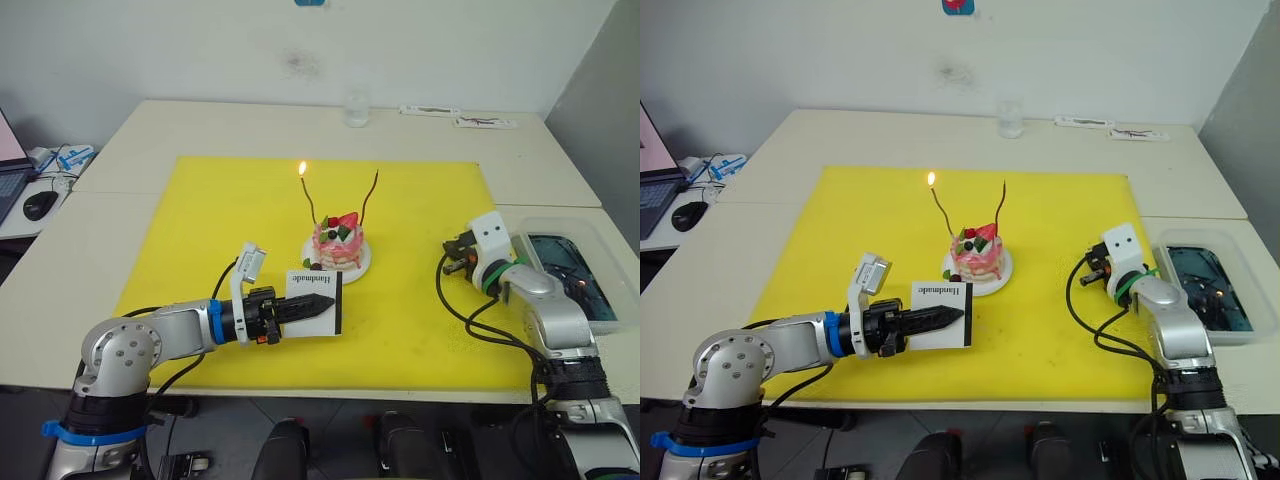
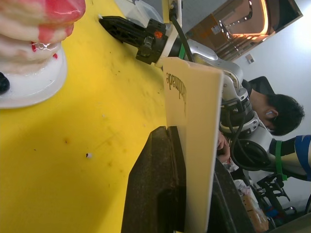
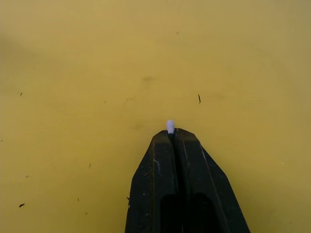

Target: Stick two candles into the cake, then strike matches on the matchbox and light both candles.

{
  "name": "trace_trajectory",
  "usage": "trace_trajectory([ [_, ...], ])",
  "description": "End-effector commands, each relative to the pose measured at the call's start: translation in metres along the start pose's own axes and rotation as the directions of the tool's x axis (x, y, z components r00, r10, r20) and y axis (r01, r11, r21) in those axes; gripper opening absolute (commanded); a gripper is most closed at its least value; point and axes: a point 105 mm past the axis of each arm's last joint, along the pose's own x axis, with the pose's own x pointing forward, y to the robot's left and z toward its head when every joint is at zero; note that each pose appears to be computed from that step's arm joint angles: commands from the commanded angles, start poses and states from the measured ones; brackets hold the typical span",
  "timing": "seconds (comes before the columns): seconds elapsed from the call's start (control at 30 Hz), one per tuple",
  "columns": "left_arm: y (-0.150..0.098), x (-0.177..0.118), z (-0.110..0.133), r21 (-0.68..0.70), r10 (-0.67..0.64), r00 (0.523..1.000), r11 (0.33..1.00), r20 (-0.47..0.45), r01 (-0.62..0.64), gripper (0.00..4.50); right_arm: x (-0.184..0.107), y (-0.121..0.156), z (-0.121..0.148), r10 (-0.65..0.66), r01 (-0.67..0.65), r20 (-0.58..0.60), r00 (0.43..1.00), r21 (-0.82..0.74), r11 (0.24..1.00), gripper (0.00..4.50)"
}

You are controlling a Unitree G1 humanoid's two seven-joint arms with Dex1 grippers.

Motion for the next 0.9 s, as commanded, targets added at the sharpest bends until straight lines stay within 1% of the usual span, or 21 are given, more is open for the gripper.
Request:
trace_trajectory([
  [0.03,-0.010,-0.001,0.007,0.050,-0.022,1.000,0.999,0.014,0.022,0.00,-0.011,-0.008,0.002,-0.035,0.035,-0.001,0.999,0.011,0.999,0.02],
  [0.1,-0.010,-0.002,0.007,0.051,-0.020,1.000,0.999,0.014,0.019,0.00,-0.018,-0.001,0.010,-0.006,0.006,0.020,1.000,-0.004,1.000,0.02],
  [0.17,-0.009,-0.003,0.008,0.051,-0.016,1.000,0.999,0.015,0.016,0.00,-0.029,0.013,0.016,0.051,-0.051,0.033,0.998,-0.008,0.999,0.02],
  [0.27,-0.009,-0.004,0.008,0.051,-0.014,1.000,0.999,0.014,0.013,0.00,-0.041,0.033,0.017,0.118,-0.117,0.031,0.993,-0.023,0.993,0.02],
  [0.37,-0.009,-0.004,0.007,0.048,-0.013,1.000,0.999,0.010,0.013,0.00,-0.048,0.049,0.014,0.143,-0.142,0.027,0.989,-0.033,0.989,0.02],
  [0.57,-0.008,-0.002,0.008,0.048,-0.017,1.000,0.999,0.004,0.017,0.00,-0.047,0.061,0.007,0.150,-0.150,0.018,0.989,-0.011,0.989,0.02],
  [0.73,-0.008,-0.003,0.008,0.049,-0.017,1.000,0.999,-0.001,0.017,0.00,-0.046,0.060,0.005,0.140,-0.140,0.027,0.990,0.013,0.990,0.02],
  [0.83,-0.008,-0.003,0.007,0.048,-0.017,1.000,0.999,-0.004,0.017,0.00,-0.046,0.059,0.006,0.132,-0.133,0.036,0.991,0.015,0.991,0.61],
  [0.9,-0.008,-0.003,0.007,0.047,-0.016,1.000,0.999,-0.005,0.016,0.00,-0.047,0.057,0.006,0.127,-0.127,0.040,0.991,-0.008,0.992,1.28],
])
